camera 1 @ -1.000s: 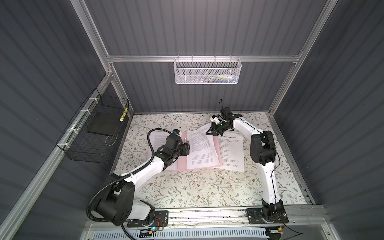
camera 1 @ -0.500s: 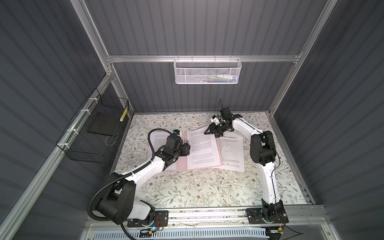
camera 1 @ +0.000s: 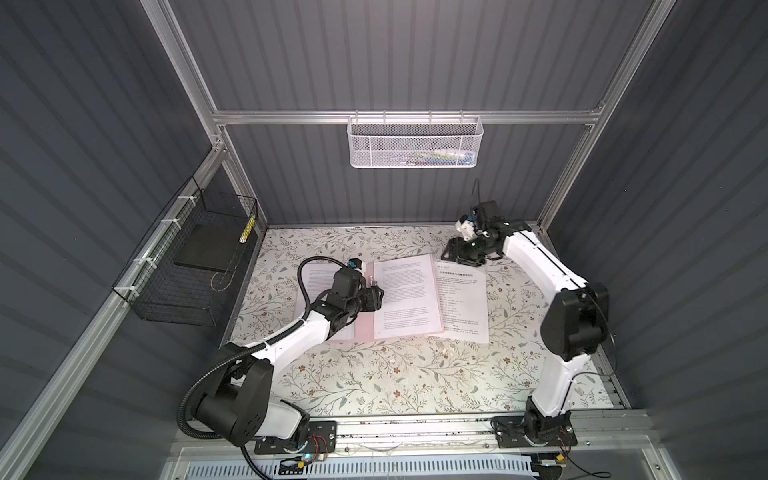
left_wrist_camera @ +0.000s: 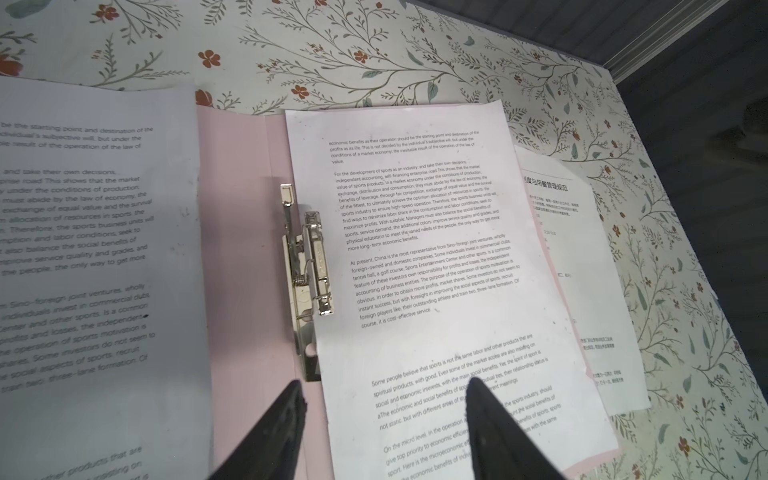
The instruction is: Put the files into the folder
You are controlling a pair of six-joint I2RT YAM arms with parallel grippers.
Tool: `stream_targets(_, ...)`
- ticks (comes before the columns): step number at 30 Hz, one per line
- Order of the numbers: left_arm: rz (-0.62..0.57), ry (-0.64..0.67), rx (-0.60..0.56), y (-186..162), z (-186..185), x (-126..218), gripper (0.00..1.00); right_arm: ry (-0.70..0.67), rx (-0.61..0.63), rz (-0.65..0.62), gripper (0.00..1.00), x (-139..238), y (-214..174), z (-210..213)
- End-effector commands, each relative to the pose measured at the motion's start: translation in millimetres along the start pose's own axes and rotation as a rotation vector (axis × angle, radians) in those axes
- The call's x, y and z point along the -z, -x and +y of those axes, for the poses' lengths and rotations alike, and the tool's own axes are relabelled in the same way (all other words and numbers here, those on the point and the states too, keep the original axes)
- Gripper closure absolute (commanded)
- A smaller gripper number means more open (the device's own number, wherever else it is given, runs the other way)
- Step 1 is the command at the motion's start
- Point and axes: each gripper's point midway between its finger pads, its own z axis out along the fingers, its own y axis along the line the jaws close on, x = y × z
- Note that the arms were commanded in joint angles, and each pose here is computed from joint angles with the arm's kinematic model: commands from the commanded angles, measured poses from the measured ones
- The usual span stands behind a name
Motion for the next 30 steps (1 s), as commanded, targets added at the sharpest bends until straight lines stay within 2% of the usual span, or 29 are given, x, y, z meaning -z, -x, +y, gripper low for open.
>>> stream_targets(1,-0.017,-0.074,-0.034,16,-28,-7,0.37,-0.094,-0.118,-0.001,0.34,10,-24,-64)
stream_targets(5,0.004,-0.136,-0.084,15,-65,-26,0.38,-0.123,-0.216,0.01,0.33,6,-58,-99)
stream_targets(10,0.046,-0.275,-0.142,8,-131,-52,0.39,-0.159,-0.329,0.049,0.34,-12,-97,-133)
stream_targets(16,0.117,-0.365,-0.178,-7,-183,-86,0.43,-0.169,-0.408,0.061,0.36,-25,-114,-157)
stream_targets(21,0.146,-0.431,-0.164,-9,-208,-109,0.44,-0.109,-0.437,0.087,0.4,-36,-117,-156)
stream_targets(30,0.185,-0.457,-0.139,-23,-219,-153,0.47,-0.113,-0.44,0.088,0.52,-39,-110,-158)
